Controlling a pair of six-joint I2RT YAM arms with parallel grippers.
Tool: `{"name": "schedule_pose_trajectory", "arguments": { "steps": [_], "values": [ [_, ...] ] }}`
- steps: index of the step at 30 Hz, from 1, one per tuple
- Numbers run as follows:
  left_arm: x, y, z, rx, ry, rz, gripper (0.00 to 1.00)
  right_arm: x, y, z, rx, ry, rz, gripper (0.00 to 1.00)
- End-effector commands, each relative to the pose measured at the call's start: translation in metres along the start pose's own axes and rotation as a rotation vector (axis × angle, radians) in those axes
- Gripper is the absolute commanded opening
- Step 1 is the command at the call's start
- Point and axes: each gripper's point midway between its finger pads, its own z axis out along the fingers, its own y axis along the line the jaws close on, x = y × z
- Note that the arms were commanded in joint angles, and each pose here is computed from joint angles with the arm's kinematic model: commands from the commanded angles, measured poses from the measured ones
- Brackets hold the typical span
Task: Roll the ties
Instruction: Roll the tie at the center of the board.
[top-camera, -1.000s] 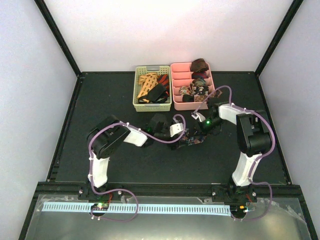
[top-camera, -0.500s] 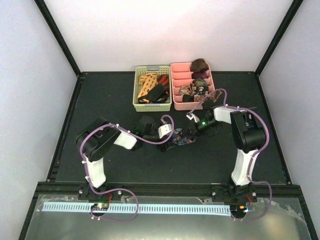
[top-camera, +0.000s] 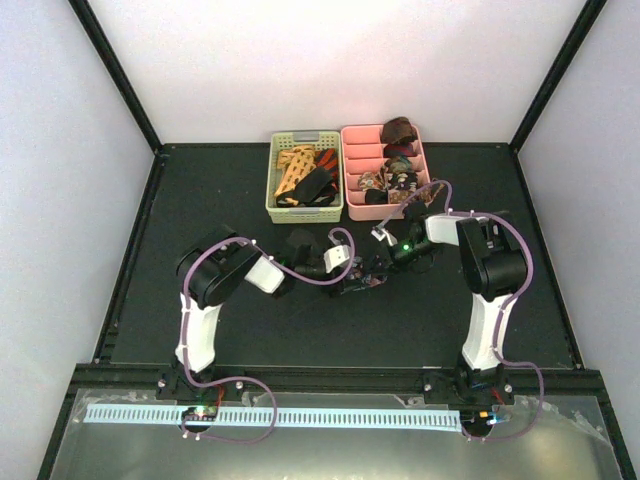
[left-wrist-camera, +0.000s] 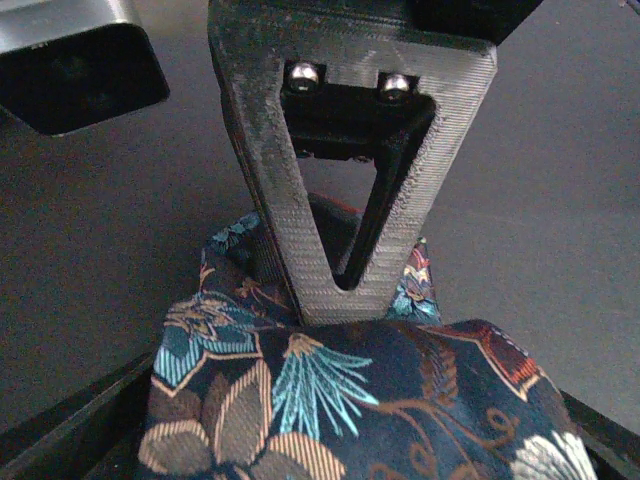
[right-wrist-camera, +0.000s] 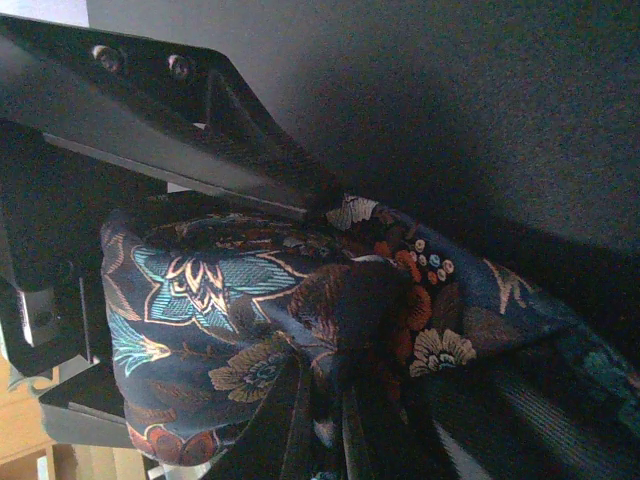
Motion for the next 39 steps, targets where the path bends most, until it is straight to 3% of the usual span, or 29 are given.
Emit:
{"name": "schedule_pose_trajectory", "arguments": {
  "steps": [1, 6, 10, 13, 20, 24, 34, 37, 39],
  "values": [
    [-0.019, 0.002, 0.004, 0.034, -0.072, 0.021, 0.83, 0.029, -0.066, 0.015, 0.259, 0.091, 0.09, 0.02],
    [-0.016, -0.002, 0.002, 0.045, -0.063, -0.008, 0.73, 0.032, -0.068, 0.012, 0.279, 0.098, 0.091, 0.02],
    [-0.006, -0.005, 0.002, 0.044, -0.01, -0.023, 0.56, 0.022, -0.052, 0.003, 0.23, 0.056, 0.051, 0.02],
    [0.002, -0.007, -0.001, 0.037, 0.029, -0.025, 0.52, 0.013, -0.04, -0.006, 0.214, 0.015, 0.0, 0.02],
    [0.021, -0.016, 0.001, 0.017, 0.168, 0.028, 0.48, 0.007, -0.003, -0.026, 0.114, 0.011, -0.055, 0.4],
    [0.038, -0.019, 0.008, -0.004, 0.289, 0.034, 0.5, 0.011, 0.017, -0.035, 0.082, -0.005, -0.086, 0.51],
    [0.043, -0.014, 0.013, -0.028, 0.344, 0.031, 0.49, 0.012, 0.02, -0.017, 0.062, 0.023, -0.051, 0.53],
    [0.041, -0.013, 0.014, -0.028, 0.342, 0.03, 0.49, 0.007, 0.007, -0.012, 0.104, 0.029, -0.033, 0.46],
    [0.038, -0.013, 0.014, -0.024, 0.338, 0.026, 0.51, 0.007, 0.0, -0.011, 0.129, 0.035, -0.027, 0.34]
  ]
}}
